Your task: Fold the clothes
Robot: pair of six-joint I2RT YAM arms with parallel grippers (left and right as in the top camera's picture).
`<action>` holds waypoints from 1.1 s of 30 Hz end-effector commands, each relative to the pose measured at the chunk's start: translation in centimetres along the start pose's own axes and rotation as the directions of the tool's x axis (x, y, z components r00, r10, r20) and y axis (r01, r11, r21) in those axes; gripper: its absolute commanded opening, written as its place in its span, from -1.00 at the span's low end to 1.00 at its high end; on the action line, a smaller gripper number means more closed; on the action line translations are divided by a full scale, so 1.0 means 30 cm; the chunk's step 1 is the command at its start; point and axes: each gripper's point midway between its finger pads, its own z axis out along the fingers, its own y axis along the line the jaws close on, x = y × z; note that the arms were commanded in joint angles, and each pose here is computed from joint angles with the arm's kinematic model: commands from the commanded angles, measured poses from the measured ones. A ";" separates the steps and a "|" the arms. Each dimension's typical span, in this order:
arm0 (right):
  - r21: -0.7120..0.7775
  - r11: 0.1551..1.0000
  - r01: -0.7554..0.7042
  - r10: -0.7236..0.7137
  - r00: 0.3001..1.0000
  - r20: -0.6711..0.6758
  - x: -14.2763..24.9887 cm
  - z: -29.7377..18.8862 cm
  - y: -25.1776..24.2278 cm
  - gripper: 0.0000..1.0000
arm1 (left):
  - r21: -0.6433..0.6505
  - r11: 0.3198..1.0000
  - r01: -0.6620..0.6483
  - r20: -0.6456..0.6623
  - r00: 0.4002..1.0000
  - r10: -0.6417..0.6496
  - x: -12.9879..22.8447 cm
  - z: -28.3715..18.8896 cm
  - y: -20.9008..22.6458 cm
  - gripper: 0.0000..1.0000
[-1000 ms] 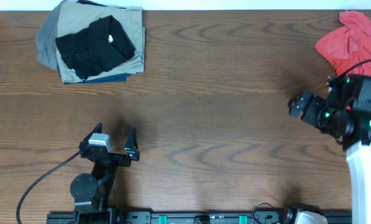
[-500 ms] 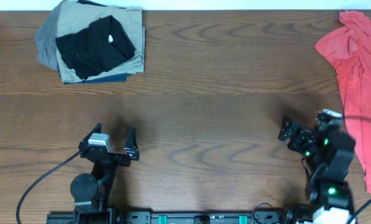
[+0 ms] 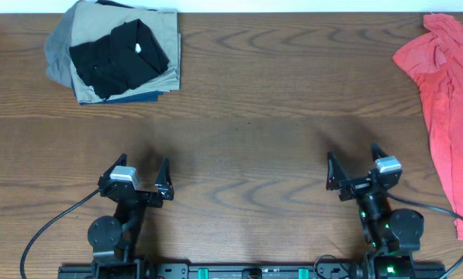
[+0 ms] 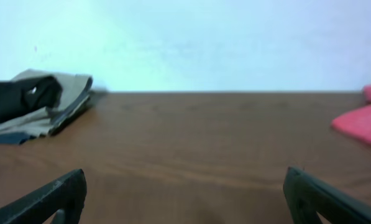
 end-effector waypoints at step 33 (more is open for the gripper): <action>0.071 0.984 0.162 -0.160 0.986 -0.042 0.039 -0.048 -0.033 0.98 | 0.005 1.000 0.004 -0.044 0.999 -0.004 0.051 0.003 0.001 0.96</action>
